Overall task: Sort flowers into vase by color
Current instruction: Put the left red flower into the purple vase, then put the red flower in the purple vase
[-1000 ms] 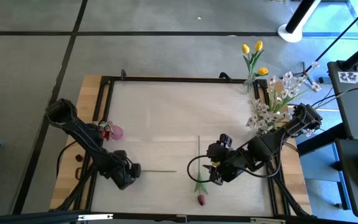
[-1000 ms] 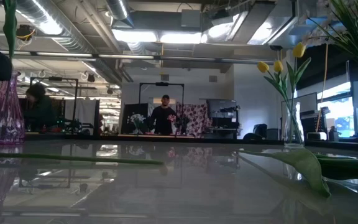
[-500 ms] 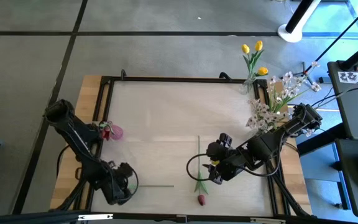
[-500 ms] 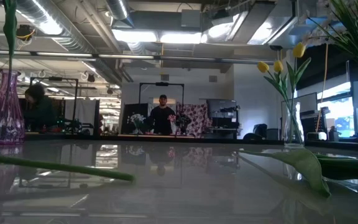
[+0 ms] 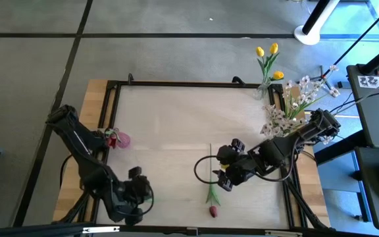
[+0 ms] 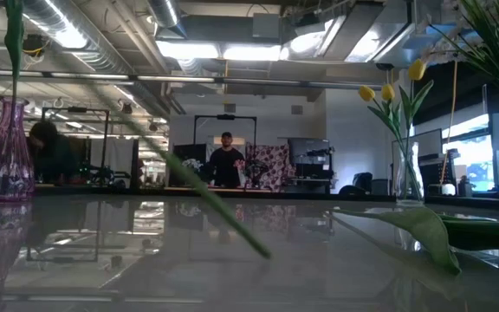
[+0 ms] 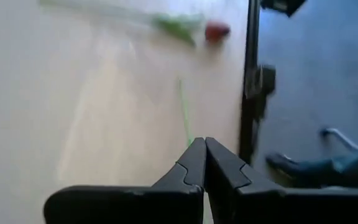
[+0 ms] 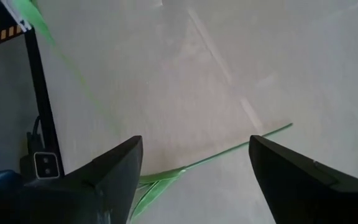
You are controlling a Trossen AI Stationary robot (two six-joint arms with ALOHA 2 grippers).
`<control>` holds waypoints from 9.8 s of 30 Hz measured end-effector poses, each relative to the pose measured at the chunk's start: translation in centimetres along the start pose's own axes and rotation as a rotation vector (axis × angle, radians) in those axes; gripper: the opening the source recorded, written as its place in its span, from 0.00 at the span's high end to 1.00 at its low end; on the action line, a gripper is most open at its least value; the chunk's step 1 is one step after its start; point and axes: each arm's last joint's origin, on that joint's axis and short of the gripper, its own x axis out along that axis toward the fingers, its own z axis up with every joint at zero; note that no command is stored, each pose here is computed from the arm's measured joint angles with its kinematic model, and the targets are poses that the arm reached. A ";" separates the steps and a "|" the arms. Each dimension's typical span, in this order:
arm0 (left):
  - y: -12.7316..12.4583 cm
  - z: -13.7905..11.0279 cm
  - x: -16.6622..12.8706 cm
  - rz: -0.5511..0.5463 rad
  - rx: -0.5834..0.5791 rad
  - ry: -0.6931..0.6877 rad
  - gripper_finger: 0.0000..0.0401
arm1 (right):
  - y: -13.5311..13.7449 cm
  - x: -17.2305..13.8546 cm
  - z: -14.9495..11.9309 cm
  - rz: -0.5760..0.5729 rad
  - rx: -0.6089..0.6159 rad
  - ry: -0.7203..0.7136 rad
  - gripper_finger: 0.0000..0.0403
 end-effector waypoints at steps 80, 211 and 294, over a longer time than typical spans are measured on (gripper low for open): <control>24.4 11.7 -3.8 0.576 -0.363 -0.339 1.00 | -3.0 -7.9 8.3 0.084 -0.163 -0.202 0.27; 22.1 -5.3 -25.6 -0.631 -0.502 -0.331 0.75 | -7.6 -6.6 11.1 -0.289 -0.168 -0.322 0.27; 20.5 0.2 -32.7 -0.176 0.094 -1.437 0.76 | -0.6 15.4 7.8 -0.013 -0.364 0.073 0.98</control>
